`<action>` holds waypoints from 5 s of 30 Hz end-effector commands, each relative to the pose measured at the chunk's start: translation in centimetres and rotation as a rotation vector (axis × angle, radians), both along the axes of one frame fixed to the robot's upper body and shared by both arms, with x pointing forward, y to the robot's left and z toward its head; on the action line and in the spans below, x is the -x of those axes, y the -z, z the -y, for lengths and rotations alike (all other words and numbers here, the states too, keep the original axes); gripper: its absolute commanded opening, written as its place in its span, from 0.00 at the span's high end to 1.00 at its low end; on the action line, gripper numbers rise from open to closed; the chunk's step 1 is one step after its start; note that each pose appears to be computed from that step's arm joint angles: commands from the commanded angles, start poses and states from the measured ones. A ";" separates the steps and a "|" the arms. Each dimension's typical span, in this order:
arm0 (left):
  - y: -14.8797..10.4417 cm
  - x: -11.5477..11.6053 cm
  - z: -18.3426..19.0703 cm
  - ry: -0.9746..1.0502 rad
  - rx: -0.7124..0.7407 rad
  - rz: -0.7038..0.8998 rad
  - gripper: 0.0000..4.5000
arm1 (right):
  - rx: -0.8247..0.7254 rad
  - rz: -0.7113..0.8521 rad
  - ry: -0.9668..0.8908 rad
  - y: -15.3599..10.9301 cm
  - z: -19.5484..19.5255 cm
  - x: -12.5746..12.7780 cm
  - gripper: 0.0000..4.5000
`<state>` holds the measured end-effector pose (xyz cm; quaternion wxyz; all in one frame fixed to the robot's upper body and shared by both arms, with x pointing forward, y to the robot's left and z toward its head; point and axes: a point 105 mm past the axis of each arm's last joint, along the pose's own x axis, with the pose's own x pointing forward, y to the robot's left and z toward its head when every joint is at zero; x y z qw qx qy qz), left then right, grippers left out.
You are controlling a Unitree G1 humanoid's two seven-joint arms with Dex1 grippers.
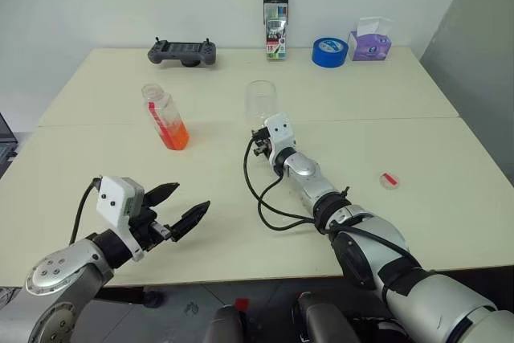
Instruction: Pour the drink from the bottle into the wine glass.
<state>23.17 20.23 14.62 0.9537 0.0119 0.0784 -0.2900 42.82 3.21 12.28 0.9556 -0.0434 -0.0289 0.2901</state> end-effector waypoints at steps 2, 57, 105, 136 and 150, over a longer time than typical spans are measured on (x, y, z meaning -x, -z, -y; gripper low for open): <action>-1.0 -0.1 0.3 0.022 -0.011 0.036 0.00 | -0.052 0.011 -0.045 -0.1 -2.0 1.2 0.28; -1.6 -16.4 -6.4 -0.437 -0.025 0.303 0.00 | 0.013 -0.016 -0.612 -9.6 10.6 18.2 0.00; -12.5 -22.5 2.8 -0.046 -0.580 0.638 0.63 | -0.040 0.255 -0.146 -12.3 15.1 10.8 0.00; -16.8 -21.8 7.1 0.141 -1.244 1.016 0.63 | -0.054 0.282 -0.177 -11.3 14.3 11.4 0.00; -17.7 -21.7 7.4 0.144 -1.362 1.094 0.63 | -0.048 0.276 -0.176 -11.1 14.3 11.4 0.00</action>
